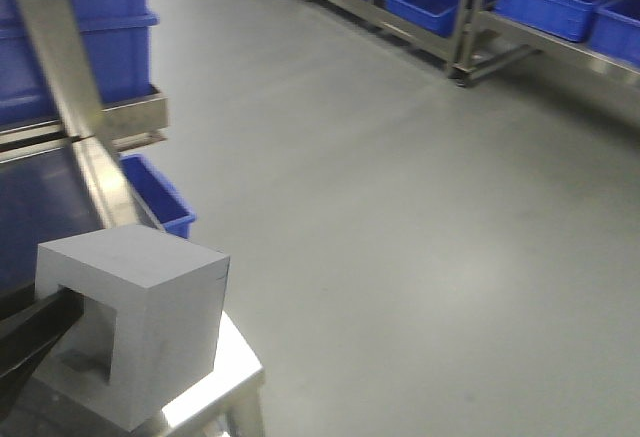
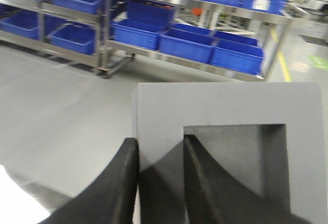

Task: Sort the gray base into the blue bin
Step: 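Drive the base away from the table holding the block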

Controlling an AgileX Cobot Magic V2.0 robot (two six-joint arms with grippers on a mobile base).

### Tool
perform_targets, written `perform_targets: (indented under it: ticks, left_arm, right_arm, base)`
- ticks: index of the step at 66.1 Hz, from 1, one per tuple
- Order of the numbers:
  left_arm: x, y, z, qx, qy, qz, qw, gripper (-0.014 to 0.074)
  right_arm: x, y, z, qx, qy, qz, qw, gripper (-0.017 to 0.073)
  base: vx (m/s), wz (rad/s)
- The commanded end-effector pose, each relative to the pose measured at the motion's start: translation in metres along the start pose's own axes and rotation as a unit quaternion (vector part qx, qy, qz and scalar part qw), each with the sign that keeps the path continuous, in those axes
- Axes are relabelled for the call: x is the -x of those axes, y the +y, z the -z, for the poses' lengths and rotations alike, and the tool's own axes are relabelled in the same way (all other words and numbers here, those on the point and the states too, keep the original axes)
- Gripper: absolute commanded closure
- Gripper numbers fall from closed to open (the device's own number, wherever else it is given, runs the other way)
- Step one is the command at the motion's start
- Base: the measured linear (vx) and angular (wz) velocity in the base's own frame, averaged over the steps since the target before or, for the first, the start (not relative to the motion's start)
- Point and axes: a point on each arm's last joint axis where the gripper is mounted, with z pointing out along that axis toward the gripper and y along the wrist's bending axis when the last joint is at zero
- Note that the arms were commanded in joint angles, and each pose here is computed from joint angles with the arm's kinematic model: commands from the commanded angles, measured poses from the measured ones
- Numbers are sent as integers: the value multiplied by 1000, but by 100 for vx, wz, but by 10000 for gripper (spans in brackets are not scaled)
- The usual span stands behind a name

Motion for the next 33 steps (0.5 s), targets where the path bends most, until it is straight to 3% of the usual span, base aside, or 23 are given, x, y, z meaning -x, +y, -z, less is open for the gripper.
perform_targets:
  ticks: [1,33]
  left_arm:
    - [19,-6,2,-21,-64,6,998,599]
    - [19,-6,2,-21,-64,6,998,599]
  right_arm:
    - [3,0,0,-1,-37,8,999,568]
    - [3,0,0,-1,-37,8,999,568]
  base:
    - [-10,-51]
    - [-10,-65]
